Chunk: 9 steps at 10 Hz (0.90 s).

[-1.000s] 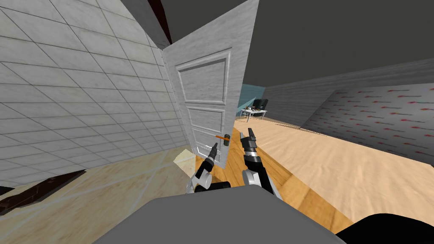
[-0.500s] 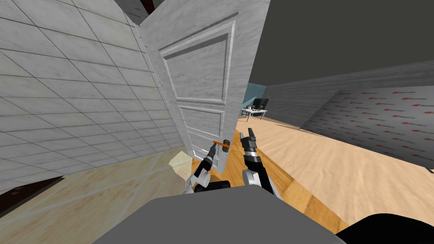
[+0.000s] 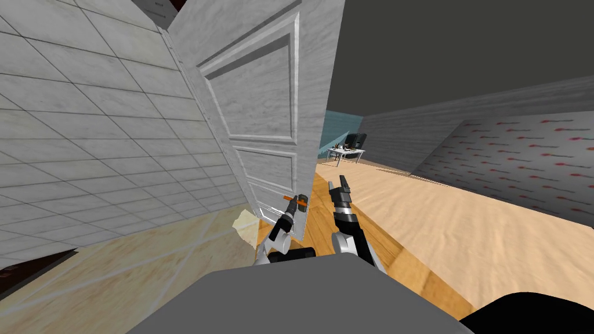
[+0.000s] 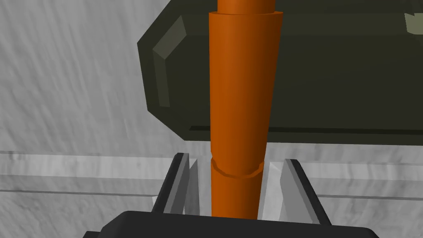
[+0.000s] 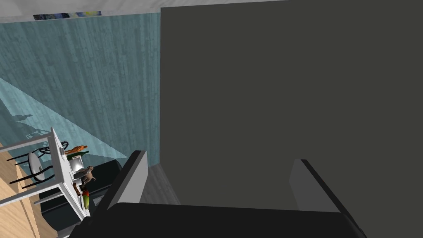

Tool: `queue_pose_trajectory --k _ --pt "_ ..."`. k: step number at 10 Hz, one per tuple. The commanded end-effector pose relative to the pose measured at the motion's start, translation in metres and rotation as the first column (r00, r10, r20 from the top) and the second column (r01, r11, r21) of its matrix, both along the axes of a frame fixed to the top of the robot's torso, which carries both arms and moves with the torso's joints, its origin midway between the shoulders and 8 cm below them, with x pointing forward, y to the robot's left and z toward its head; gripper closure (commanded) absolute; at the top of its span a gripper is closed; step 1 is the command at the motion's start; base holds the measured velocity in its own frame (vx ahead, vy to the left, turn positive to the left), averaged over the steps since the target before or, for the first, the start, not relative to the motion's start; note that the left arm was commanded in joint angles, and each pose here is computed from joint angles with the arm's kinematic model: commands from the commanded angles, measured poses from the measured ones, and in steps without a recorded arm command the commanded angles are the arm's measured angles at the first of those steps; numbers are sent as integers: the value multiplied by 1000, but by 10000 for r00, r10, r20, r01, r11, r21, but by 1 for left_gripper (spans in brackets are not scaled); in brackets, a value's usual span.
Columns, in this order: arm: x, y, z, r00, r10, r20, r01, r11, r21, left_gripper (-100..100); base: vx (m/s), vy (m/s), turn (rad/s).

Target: Push the door open

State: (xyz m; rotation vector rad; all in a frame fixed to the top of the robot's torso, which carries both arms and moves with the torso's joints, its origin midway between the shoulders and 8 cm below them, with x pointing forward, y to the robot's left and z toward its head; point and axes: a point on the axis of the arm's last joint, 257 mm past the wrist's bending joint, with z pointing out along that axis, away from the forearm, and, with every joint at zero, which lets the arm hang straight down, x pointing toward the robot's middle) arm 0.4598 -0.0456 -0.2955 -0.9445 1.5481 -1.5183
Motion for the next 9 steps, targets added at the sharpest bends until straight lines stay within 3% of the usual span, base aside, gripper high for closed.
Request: queue_pose_trajectory --k 1,5,6,9 --pt "0 1 -1 10000 2 -8 -2 10000 12 100 -11 25 -15" --pt "0 1 -1 10000 2 -8 -2 10000 12 100 -5 7 -5" --pt "4 19 -10 9999 161 -46 -160 9994 310 100 72 -84 43" --pt "12 42 -14 9989 476 -11 -475 9975 515 100 122 -170 90"
